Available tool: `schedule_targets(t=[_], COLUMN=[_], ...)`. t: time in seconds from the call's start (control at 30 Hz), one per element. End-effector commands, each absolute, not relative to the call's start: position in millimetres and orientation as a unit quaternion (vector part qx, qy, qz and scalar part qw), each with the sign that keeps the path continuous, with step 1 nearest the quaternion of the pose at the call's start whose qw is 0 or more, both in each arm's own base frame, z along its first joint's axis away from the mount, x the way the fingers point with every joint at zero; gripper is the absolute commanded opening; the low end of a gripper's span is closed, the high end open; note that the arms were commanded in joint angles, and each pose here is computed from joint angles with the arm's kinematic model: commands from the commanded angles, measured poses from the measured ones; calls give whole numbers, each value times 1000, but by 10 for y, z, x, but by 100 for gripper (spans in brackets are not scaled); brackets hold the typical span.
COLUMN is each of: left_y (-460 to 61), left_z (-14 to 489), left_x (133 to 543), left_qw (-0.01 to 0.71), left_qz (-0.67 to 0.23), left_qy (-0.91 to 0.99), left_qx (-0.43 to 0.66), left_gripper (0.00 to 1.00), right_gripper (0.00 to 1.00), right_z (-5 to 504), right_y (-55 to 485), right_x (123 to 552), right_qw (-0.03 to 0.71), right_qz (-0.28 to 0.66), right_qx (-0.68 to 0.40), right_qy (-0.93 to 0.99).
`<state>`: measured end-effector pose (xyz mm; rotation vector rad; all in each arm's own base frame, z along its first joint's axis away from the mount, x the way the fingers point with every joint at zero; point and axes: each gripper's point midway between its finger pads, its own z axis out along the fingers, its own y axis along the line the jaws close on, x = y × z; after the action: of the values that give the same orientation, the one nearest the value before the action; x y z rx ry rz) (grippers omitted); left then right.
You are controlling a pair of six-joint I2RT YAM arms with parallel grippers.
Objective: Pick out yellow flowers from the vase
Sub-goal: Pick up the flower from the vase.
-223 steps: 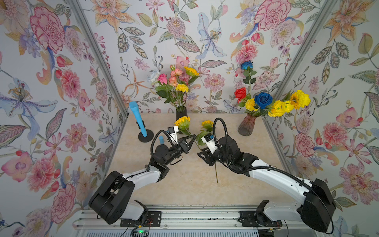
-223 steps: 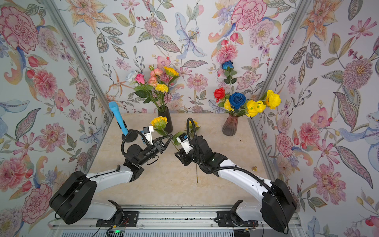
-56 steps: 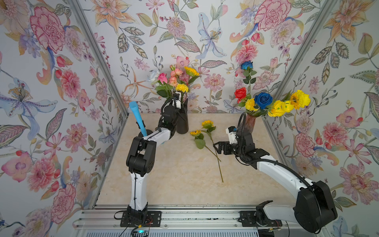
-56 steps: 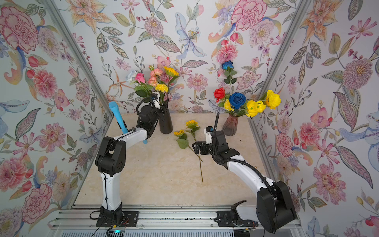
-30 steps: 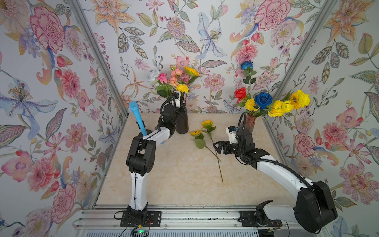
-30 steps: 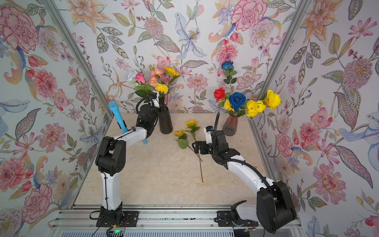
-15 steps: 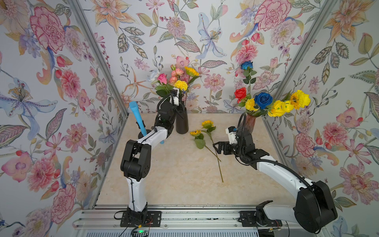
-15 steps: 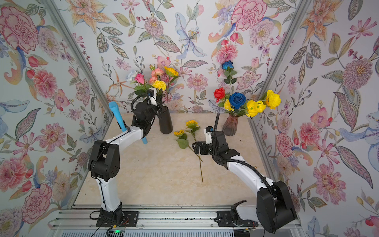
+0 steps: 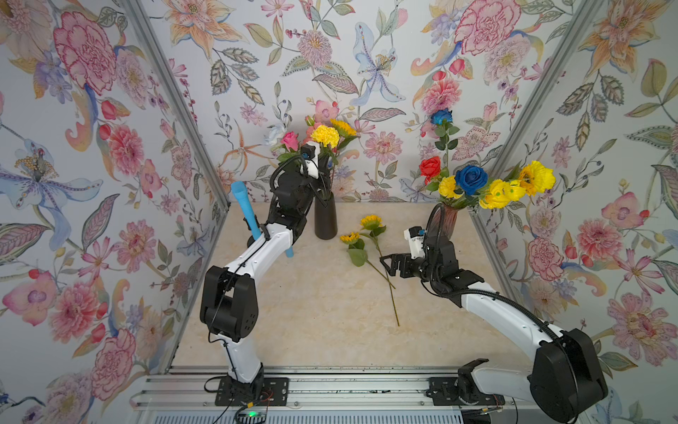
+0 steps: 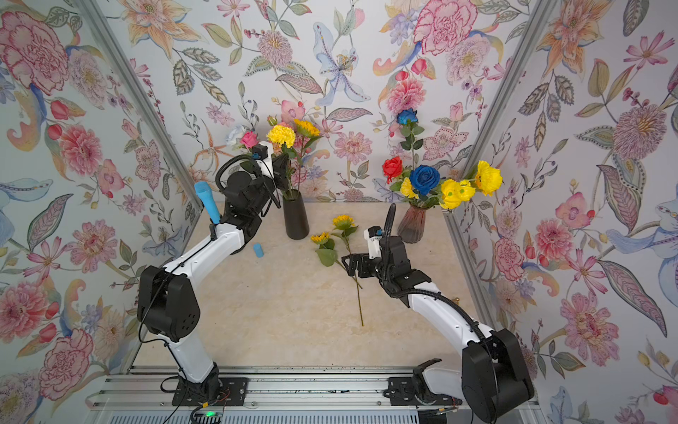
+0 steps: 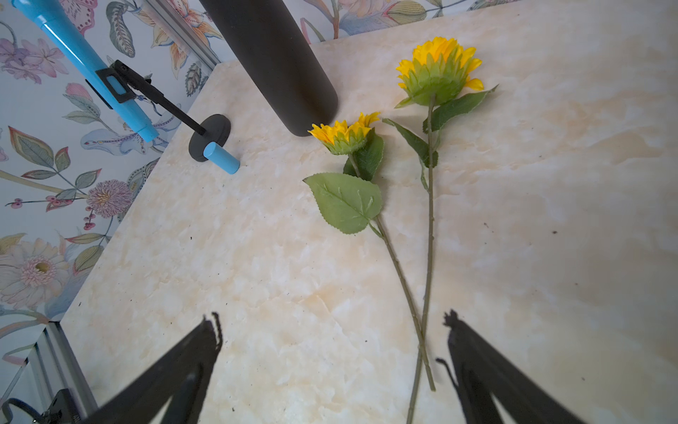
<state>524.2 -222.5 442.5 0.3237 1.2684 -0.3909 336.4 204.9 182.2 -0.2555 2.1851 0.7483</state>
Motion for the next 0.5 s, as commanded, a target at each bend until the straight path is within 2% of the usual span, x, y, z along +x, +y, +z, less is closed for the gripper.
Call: schedule_targets(t=[0.0,0.17,0.27,0.47], left_y=[-2332,-2500,-2628,-2703], left_z=[4960,5170,5104,4994], left_x=[4925,4676,4532,4282], left_qw=[786,774,756,746], left_qz=[-199,-244,-278,-281], left_qy=[560,559,564,572], left_qx=[170,170,180,194], left_gripper=[0,0,0,0], right_gripper=[100,100,100,100], right_z=[1913,2110,2240,2469], right_y=[2084,2109,2125,2186], right_x=[3331,3241,3172,2997], right_qw=[408,440,462,502], right_qz=[314,328,335,342], right_qx=[-105,-122,-136,-166], right_qy=[851,827,810,777])
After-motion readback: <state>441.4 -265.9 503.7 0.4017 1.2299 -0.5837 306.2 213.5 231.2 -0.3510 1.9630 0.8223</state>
